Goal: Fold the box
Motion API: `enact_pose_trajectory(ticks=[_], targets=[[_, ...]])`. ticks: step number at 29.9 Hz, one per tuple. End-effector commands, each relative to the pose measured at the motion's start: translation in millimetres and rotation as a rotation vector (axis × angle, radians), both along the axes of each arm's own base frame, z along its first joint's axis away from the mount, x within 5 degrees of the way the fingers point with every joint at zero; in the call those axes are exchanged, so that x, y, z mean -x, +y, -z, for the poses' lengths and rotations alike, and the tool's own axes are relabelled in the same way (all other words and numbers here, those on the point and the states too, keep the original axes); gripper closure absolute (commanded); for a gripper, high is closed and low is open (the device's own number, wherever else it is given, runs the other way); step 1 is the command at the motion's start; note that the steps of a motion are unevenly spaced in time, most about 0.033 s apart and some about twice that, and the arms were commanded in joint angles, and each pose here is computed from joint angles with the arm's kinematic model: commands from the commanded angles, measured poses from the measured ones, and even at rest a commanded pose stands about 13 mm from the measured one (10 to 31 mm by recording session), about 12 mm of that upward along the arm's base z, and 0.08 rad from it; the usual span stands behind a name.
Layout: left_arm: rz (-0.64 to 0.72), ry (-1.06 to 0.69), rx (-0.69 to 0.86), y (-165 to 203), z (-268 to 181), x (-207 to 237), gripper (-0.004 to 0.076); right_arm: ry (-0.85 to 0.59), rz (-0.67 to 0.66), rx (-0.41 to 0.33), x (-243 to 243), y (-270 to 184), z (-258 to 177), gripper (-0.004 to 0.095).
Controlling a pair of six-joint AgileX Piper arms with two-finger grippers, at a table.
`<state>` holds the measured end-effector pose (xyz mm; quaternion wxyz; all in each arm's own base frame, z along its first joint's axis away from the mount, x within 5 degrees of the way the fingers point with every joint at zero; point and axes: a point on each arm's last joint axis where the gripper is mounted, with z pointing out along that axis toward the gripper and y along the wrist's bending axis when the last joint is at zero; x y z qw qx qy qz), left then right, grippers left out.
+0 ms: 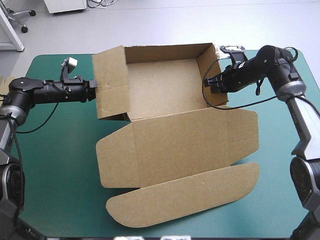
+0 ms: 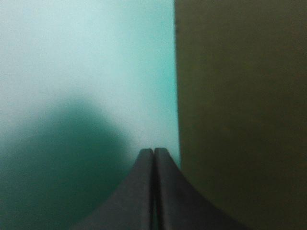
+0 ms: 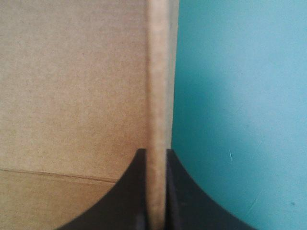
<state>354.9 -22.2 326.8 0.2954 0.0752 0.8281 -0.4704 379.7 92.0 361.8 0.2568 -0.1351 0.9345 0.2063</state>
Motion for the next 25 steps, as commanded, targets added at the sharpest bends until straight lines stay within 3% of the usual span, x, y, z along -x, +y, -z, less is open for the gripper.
enact_pose_trajectory(ticks=[1,25], targets=[[0.081,-0.072,0.087,-10,-33,16,0.0729,-0.094,0.019,-0.075,7,2,-29,0.0935],[0.129,-0.098,0.179,-35,-50,24,0.0727,-0.099,0.035,-0.053,4,0,-26,0.0935]])
